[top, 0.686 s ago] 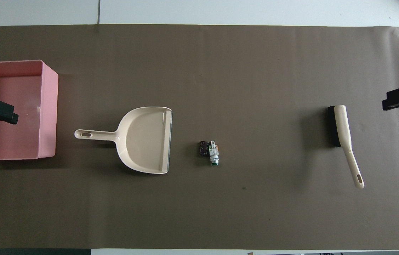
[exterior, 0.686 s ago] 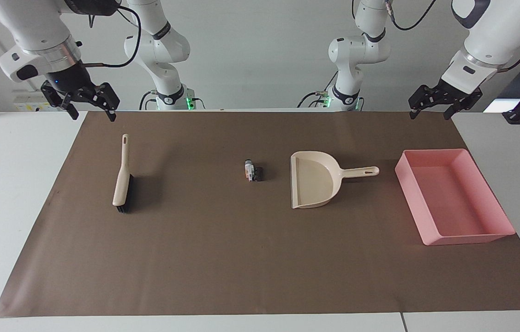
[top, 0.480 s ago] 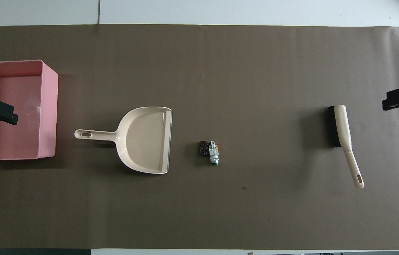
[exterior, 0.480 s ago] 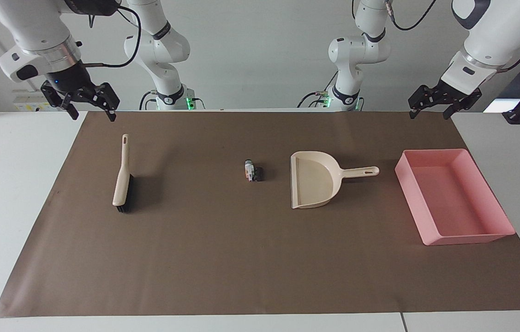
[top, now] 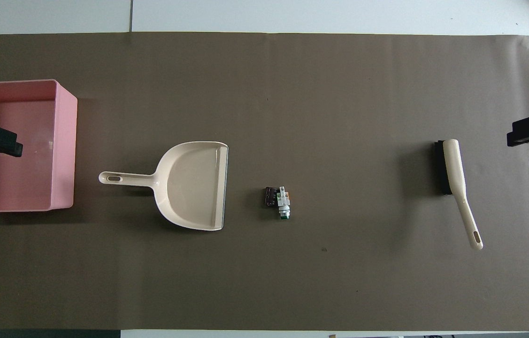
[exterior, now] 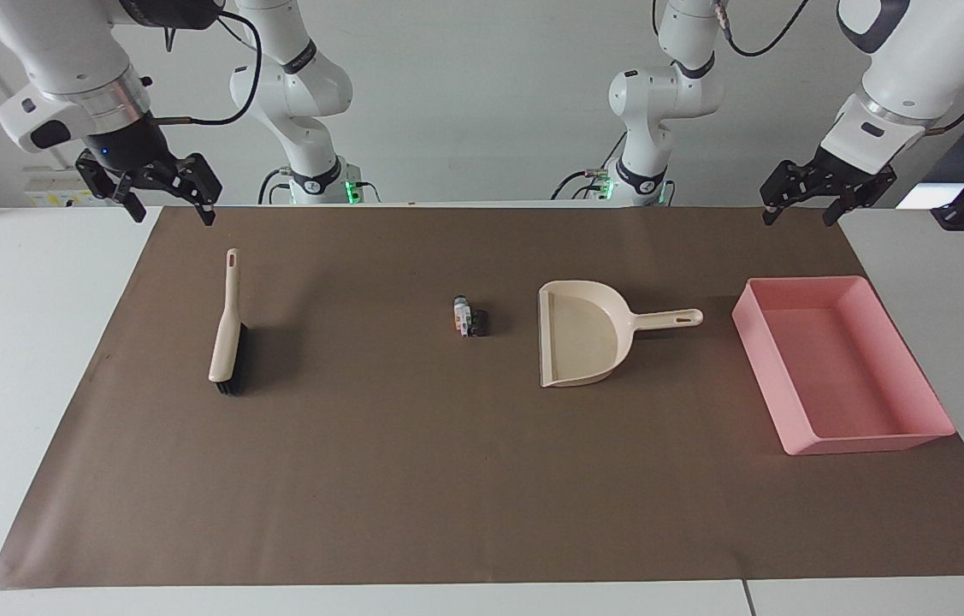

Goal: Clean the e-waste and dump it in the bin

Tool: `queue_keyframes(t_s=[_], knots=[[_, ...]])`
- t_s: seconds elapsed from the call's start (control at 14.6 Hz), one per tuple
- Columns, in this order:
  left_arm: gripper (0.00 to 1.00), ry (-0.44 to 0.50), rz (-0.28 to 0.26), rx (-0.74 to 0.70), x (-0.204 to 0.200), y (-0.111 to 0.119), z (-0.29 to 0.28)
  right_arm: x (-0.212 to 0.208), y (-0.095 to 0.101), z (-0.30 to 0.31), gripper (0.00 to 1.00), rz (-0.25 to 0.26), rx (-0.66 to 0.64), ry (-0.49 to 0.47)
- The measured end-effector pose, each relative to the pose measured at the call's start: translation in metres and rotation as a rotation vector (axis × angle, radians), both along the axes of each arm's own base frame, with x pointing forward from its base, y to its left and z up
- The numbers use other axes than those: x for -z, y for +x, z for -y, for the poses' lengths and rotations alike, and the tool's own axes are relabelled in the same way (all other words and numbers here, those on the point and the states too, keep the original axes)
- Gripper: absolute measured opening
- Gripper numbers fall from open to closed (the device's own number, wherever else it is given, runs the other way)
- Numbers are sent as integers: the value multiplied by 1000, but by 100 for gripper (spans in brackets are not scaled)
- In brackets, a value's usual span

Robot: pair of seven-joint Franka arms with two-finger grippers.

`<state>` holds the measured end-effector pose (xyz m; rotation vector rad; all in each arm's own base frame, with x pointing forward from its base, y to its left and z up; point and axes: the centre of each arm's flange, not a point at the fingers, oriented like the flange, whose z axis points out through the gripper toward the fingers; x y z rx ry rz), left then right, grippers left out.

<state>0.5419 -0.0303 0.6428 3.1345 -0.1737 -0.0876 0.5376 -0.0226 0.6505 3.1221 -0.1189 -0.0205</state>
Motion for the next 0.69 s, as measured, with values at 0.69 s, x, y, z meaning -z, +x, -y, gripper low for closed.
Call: queue_keyframes(t_s=[0.69], knots=[[95, 21, 47, 28, -2, 6, 3, 15, -6, 15, 100, -34, 22, 2]])
